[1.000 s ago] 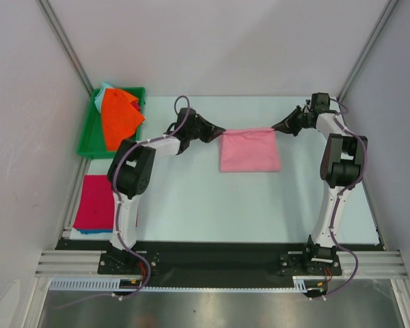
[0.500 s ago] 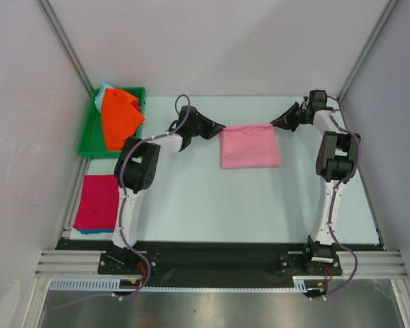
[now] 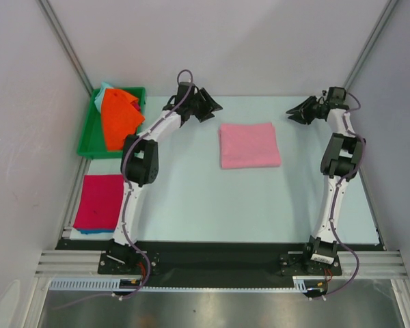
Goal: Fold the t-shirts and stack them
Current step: Fold the tshirt, then neatly place the folded tshirt to the corner
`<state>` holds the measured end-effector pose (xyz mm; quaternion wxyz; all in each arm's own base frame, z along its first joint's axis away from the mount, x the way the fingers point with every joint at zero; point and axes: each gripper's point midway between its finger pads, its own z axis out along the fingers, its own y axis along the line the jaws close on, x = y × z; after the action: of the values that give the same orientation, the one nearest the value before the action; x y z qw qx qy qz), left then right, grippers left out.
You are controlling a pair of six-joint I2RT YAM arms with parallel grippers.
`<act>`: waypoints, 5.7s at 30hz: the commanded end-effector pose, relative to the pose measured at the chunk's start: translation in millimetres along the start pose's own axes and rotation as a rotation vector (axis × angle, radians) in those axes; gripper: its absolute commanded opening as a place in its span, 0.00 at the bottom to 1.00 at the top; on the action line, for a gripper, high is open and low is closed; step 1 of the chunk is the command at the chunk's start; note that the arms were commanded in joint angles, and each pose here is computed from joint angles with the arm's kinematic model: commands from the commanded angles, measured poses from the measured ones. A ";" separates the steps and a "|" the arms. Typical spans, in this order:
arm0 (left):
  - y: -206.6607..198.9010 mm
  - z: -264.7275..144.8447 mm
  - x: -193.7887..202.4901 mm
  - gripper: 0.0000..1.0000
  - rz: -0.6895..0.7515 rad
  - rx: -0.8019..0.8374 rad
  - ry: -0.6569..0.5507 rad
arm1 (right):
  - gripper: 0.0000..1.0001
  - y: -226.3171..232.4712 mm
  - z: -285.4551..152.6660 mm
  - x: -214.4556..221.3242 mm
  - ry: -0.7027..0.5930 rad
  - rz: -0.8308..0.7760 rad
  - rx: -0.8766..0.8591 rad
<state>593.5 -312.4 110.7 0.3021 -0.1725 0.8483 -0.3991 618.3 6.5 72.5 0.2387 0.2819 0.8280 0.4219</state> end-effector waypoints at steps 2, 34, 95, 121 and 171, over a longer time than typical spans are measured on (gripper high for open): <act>-45.3 -54.1 -6.5 0.56 0.153 0.086 -0.022 | 0.36 49.1 -45.1 3.8 -0.013 -0.087 -0.078; 39.0 54.2 36.7 0.41 -0.186 0.304 -0.033 | 0.12 -36.3 63.0 42.2 -0.123 0.134 -0.178; 51.9 -54.5 207.8 0.45 0.031 0.163 0.381 | 0.13 -27.1 -19.0 261.7 0.238 0.054 -0.100; -35.1 16.5 96.7 0.49 -0.103 0.455 0.157 | 0.19 28.2 23.4 137.0 0.044 0.064 -0.288; 52.7 -364.0 198.2 0.63 0.116 0.049 0.056 | 0.76 103.8 -151.3 347.1 -0.133 -1.592 0.359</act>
<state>212.3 -183.5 172.9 0.3013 -0.0859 0.8570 -0.4091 293.6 220.0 191.8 0.4257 -0.2476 0.8632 0.1113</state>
